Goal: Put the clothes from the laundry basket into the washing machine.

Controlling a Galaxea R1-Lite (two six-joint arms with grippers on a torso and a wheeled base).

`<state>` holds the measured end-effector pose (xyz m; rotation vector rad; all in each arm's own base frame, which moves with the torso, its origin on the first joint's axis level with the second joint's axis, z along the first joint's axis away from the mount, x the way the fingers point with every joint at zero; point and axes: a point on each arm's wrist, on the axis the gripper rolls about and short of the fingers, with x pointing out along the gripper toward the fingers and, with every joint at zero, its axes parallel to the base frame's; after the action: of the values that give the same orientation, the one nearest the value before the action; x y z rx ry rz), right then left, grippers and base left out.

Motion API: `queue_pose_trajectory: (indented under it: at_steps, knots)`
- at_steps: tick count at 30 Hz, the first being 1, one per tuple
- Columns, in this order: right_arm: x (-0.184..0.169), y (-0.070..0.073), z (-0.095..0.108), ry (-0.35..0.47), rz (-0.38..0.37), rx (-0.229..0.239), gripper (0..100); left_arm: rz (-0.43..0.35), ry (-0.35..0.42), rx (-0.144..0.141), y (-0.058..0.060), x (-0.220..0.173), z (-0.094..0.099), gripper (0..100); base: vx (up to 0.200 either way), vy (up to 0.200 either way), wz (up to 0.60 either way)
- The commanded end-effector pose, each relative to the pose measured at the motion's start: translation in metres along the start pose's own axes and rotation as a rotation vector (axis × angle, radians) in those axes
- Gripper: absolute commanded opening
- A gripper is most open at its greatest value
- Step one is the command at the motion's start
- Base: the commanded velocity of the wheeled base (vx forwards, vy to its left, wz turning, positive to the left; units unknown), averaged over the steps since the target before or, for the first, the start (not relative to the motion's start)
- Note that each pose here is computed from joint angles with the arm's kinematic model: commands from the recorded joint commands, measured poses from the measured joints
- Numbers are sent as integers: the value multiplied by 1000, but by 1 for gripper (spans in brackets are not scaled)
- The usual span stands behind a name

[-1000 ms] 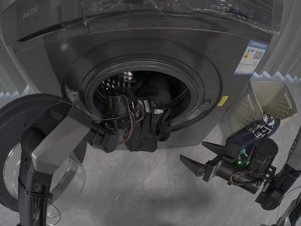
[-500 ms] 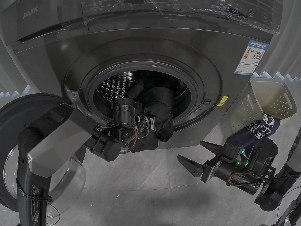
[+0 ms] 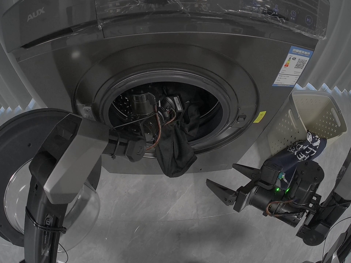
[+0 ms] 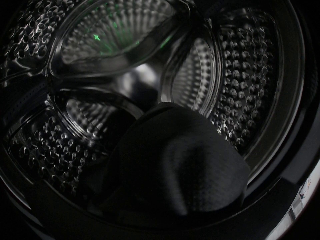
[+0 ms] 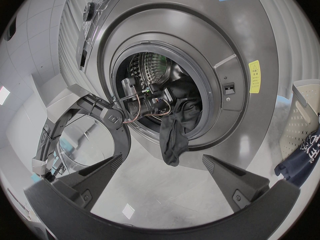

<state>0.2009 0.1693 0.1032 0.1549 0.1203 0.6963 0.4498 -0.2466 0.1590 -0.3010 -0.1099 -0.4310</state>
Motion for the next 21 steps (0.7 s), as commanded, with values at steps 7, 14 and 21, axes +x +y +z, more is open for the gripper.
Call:
queue_pose_trajectory:
  at_steps: [7,14,21]
  knots:
    - [1,1,-3,10,5,4,100,28,42,-19,4,-6,-7,100,0,0,0]
    - [2,1,-3,13,6,4,100,9,200,-7,2,-42,-4,100,0,0,0]
    - [3,1,-6,24,7,5,100,8,386,29,11,-71,-33,100,0,0,0]
